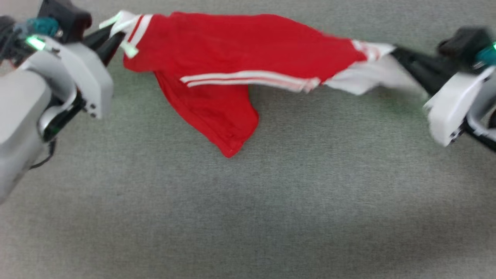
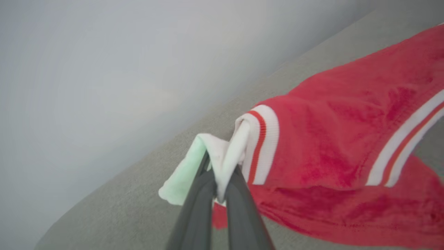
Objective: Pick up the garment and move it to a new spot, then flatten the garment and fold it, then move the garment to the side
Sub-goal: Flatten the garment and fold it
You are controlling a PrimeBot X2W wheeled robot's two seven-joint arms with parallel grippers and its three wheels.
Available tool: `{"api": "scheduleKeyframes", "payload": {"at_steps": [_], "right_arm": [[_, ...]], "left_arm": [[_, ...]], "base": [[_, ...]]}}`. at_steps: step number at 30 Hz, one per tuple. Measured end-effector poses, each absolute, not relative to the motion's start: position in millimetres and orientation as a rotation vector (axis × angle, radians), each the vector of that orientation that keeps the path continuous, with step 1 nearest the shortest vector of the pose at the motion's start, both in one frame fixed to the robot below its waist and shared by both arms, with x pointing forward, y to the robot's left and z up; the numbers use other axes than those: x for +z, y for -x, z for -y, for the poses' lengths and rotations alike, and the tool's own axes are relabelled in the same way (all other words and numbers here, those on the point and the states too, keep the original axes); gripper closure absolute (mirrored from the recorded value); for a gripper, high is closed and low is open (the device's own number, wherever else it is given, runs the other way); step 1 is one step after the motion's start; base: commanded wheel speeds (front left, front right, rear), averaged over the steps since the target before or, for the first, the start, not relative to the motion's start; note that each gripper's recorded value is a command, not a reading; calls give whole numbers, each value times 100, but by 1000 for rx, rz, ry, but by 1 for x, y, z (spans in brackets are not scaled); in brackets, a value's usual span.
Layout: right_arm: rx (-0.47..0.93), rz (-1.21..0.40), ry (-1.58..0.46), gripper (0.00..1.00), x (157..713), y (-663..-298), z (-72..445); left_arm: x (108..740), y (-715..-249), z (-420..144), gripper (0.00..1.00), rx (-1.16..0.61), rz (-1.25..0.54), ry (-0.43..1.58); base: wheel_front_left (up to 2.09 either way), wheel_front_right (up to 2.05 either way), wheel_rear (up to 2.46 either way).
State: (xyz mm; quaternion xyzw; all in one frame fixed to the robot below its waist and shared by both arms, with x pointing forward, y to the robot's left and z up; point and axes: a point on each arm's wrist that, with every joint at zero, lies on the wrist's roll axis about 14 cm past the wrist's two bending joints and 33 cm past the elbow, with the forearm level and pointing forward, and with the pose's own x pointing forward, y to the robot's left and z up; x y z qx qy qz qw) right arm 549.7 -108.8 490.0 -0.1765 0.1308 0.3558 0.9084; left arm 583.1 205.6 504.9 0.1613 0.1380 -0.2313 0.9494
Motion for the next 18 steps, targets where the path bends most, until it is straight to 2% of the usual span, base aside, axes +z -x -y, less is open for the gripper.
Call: {"api": "scheduleKeyframes", "payload": {"at_steps": [10, 18], "right_arm": [[468, -128, 127, 100, 553, -608, 150], [257, 133, 16, 100, 656, -670, 180]], "left_arm": [[539, -628, -147, 100, -474, -232, -11], [617, -694, -128, 100, -396, -30, 138]], "base": [[0, 0, 0], [0, 0, 0]]}}
